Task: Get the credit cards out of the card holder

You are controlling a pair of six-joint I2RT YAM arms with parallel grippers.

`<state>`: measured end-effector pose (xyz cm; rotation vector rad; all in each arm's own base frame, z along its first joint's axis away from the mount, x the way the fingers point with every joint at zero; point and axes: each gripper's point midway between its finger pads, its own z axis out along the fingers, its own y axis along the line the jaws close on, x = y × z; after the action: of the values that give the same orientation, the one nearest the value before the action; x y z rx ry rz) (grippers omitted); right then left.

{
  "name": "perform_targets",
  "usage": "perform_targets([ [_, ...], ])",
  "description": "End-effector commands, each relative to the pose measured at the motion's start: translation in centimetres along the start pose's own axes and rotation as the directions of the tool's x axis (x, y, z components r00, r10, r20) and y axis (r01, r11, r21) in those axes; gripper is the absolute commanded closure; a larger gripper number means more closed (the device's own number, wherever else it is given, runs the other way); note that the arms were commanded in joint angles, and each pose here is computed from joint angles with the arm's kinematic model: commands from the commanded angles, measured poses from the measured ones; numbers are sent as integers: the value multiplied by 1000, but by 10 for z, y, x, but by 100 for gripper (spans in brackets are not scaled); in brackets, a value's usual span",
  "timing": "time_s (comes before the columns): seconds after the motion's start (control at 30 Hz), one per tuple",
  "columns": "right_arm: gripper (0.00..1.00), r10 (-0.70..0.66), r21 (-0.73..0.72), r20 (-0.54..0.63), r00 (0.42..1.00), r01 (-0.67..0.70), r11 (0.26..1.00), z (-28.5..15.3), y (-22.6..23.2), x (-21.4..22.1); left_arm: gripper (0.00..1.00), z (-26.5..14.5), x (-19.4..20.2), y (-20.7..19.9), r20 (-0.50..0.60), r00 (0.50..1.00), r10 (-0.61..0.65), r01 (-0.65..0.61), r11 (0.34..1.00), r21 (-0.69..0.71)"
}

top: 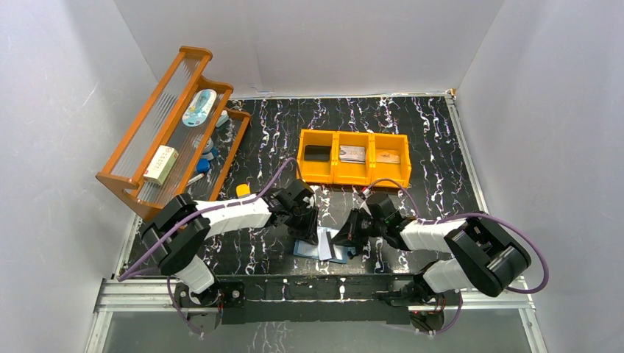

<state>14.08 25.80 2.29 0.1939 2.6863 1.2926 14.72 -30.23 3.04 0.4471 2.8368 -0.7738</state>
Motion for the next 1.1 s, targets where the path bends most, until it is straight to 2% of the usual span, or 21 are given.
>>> perform_targets([
  [0.0,86,52,83,26,998,-54,995,3,-16,-4,83,7,23,24,-57,998,-33,29,997,-74],
  [0.17,79,62,55,18,998,-63,996,3,-12,-2,84,10,38,28,-88,995,-51,47,998,-50],
  [0.3,73,64,-26,4,998,-63,998,2,3,0,84,10,43,32,-91,994,-65,59,996,-62],
  [0.5,71,49,-110,-20,999,-51,993,2,19,3,84,13,47,35,-97,991,-87,81,995,-64],
  [0.67,74,-1,-154,-58,998,-8,988,4,29,8,85,12,46,36,-86,992,-95,89,994,-69],
  [0.77,83,3,-140,-62,998,-12,990,6,27,8,84,11,46,36,-80,992,-100,95,993,-73],
  [0.97,95,-7,-55,-7,1000,6,998,2,19,-1,82,0,37,34,-25,994,-103,100,992,-82],
  [1.07,97,-49,2,41,998,49,999,-8,25,-12,78,-11,26,30,31,995,-90,92,993,-80],
])
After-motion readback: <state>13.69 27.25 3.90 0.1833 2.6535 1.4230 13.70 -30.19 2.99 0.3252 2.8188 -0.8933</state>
